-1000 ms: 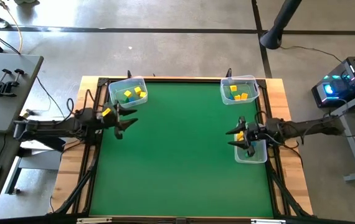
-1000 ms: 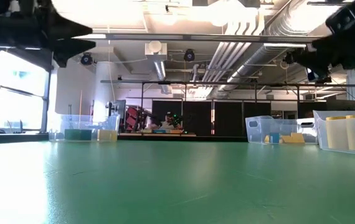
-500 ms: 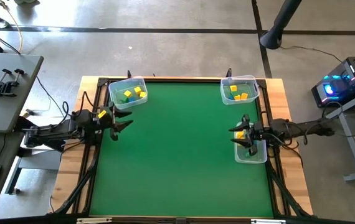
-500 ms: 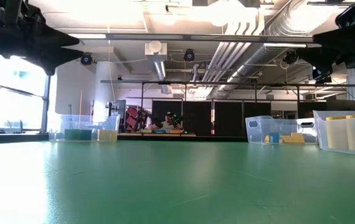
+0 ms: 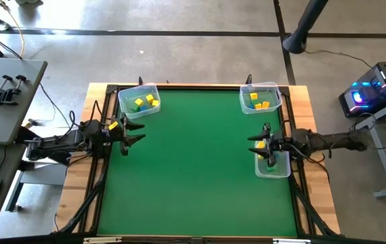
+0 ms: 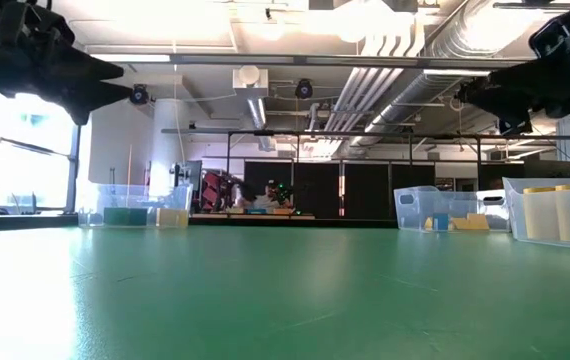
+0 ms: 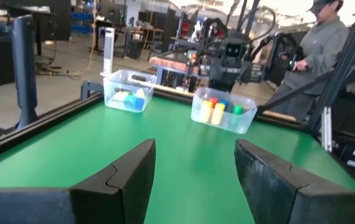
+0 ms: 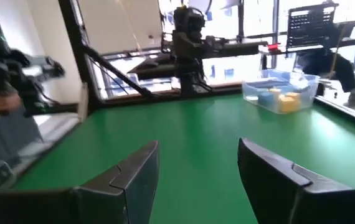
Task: Sort blocks by size
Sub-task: Return to Home Position
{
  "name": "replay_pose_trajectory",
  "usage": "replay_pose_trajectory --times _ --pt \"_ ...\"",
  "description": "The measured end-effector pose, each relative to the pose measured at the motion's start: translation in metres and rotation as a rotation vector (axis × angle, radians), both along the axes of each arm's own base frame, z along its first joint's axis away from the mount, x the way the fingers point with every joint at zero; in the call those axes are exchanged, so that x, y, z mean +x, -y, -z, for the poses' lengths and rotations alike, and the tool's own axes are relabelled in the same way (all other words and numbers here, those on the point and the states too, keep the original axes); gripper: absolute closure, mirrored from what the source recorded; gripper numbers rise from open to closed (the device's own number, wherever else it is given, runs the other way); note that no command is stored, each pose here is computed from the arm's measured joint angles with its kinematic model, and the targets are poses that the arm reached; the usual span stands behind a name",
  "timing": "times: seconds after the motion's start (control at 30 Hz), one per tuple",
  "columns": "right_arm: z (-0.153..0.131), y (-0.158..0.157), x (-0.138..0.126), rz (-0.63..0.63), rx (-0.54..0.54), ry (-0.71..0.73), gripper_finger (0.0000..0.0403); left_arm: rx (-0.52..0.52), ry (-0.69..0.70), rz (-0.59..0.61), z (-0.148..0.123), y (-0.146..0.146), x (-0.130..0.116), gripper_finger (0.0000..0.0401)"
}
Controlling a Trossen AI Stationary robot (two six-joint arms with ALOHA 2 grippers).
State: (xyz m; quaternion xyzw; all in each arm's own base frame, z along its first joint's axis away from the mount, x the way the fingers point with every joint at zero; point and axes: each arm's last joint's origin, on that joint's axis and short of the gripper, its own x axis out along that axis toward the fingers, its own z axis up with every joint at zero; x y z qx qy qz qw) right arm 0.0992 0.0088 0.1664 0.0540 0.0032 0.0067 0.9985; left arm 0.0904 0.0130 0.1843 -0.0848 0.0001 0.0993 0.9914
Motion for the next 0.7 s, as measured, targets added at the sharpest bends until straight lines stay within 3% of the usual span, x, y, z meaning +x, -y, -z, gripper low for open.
replay_pose_trajectory --times 0.13,0.57,0.7 --pt "0.002 0.007 0.002 0.068 -0.039 -0.025 0.0195 0.015 -0.004 0.002 0.0 0.0 0.0 0.0198" --pt "0.003 0.016 0.002 0.037 0.029 -0.034 0.0195 0.067 -0.049 0.043 0.003 0.001 0.0 0.0198" --pt "0.003 0.014 0.002 0.018 0.037 -0.034 0.0195 0.005 -0.131 -0.004 0.012 0.0 -0.001 0.0198"
